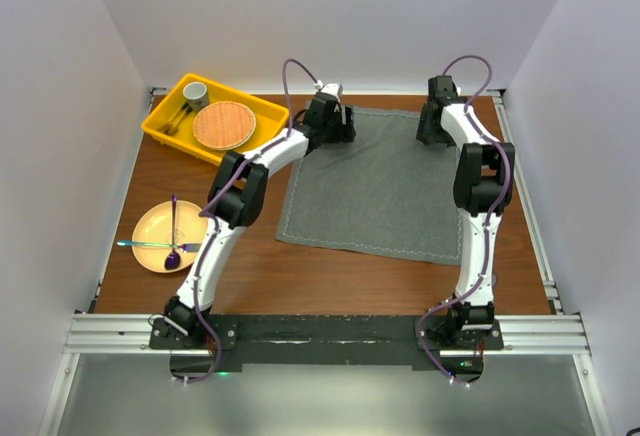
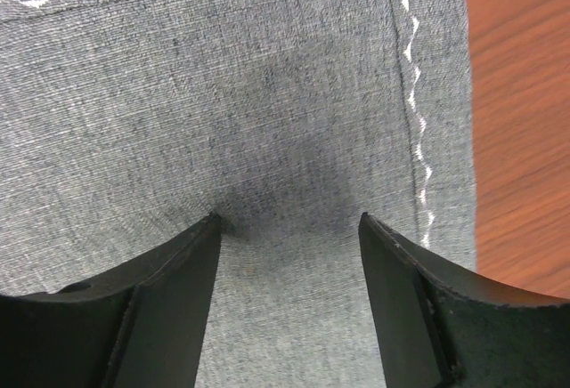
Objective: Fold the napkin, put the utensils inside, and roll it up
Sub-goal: Flatten the napkin out
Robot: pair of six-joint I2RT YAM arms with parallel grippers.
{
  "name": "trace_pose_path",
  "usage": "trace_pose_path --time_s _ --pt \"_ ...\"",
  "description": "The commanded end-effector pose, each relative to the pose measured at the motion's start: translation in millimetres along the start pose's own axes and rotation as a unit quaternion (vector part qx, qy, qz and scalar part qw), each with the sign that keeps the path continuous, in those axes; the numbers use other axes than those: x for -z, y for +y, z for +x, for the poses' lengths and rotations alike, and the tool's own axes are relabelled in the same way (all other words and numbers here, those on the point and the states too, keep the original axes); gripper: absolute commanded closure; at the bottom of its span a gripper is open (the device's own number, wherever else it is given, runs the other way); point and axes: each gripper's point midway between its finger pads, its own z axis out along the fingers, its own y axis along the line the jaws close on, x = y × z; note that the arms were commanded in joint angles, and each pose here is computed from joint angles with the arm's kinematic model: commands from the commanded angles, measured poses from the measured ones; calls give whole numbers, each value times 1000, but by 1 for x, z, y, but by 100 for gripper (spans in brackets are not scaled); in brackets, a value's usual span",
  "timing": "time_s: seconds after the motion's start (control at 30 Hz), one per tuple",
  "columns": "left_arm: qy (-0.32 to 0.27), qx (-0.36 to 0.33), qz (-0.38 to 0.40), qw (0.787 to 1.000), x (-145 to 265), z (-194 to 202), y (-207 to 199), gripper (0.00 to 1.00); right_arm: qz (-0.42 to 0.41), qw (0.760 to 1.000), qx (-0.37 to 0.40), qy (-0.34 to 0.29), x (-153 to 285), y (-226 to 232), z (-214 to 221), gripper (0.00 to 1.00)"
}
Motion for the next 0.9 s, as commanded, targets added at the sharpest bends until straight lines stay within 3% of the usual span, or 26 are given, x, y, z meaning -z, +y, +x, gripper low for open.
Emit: trace_pose_path --time_s 0.0,0.2,0.33,0.37,0.43,0.47,0.5,0.53,0.67,0.7,0.8,0.87 --pt "-67 -10 20 998 65 -94 -41 20 29 998 44 28 21 -15 -7 30" --pt "-86 -14 -10 996 148 -141 -48 19 -23 999 46 7 95 6 -12 27" --pt "-53 -7 -55 997 205 -127 -28 19 -86 988 125 16 158 60 38 26" --pt "-71 -4 -49 996 237 -139 -33 19 -109 984 139 20 170 74 50 26" --pt "-42 -2 -62 997 255 -109 -19 19 -153 969 194 27 196 109 90 26" --pt "-67 2 -51 996 292 -119 -22 19 -184 961 208 17 217 122 98 26" --pt "-43 3 -63 997 296 -91 -9 19 -203 952 227 19 228 134 112 26" --pt "-71 12 -52 996 331 -99 -11 19 -229 938 260 27 242 153 139 26" --pt "-79 36 -75 993 389 -70 12 19 -296 902 314 38 275 196 192 27" --pt "-75 44 -81 993 397 -61 18 19 -302 895 324 45 274 204 204 28" --pt "-90 59 -82 991 432 -52 25 19 -321 873 363 47 287 237 229 48" --pt "-98 65 -84 989 450 -48 30 19 -325 861 389 52 292 252 249 52"
